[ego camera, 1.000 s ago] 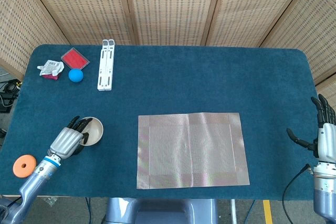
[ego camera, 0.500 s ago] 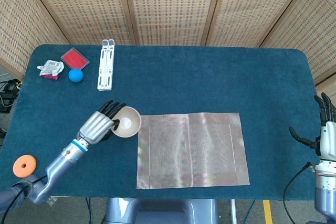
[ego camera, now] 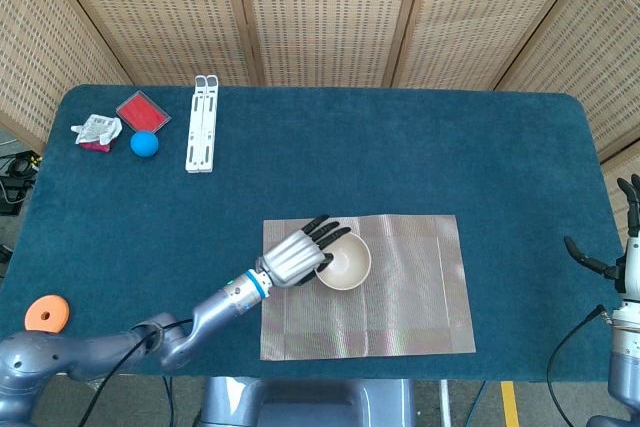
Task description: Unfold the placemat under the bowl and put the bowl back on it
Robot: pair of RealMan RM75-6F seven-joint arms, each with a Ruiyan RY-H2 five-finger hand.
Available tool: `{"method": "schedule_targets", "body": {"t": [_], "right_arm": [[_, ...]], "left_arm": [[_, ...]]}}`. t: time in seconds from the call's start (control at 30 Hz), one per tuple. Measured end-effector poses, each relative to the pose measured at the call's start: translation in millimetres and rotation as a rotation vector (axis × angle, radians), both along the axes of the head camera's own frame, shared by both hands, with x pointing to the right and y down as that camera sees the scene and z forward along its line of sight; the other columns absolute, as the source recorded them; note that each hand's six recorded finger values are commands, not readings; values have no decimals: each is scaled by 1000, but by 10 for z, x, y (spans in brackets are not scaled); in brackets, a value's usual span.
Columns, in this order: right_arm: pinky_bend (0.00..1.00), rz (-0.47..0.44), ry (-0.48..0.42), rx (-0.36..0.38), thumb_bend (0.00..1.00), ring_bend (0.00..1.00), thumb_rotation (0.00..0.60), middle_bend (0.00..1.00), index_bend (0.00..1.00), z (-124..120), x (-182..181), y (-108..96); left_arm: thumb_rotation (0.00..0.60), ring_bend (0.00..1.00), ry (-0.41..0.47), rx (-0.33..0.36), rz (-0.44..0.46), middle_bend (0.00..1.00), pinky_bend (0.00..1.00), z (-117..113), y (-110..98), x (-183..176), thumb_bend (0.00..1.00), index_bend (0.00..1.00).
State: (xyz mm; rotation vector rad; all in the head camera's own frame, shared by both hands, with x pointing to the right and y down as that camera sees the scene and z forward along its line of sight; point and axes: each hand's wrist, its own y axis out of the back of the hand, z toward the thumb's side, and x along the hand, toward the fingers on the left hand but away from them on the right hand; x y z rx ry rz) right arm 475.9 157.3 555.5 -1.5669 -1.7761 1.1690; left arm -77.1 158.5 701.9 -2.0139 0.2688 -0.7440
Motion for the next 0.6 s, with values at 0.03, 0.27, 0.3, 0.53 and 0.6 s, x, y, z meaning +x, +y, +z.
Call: {"method": "schedule_targets", "body": {"t": [0.03, 0.27, 0.3, 0.53, 0.6], "right_arm": [[0, 1, -1, 0, 346, 0, 600, 0, 124, 0, 4, 0], [0, -2, -4, 4, 346, 0, 600, 0, 124, -17, 0, 5], [0, -4, -4, 6, 346, 0, 600, 0, 124, -21, -6, 7], [0, -22, 4, 9, 346, 0, 600, 0, 124, -38, -53, 29], [0, -25, 5, 10, 346, 0, 600, 0, 124, -44, -62, 35]], "left_arm": [[600, 0, 0, -8, 9, 0, 0, 27, 35, 92, 548, 709], [600, 0, -19, -32, 19, 0, 0, 129, 117, 295, 398, 441], [600, 0, -27, -32, 21, 0, 0, 138, 112, 282, 293, 294], [600, 0, -58, -19, -17, 0, 0, 26, -6, 14, 41, 0], [600, 0, -62, -10, -47, 0, 0, -49, -63, -132, 41, 0]]}}
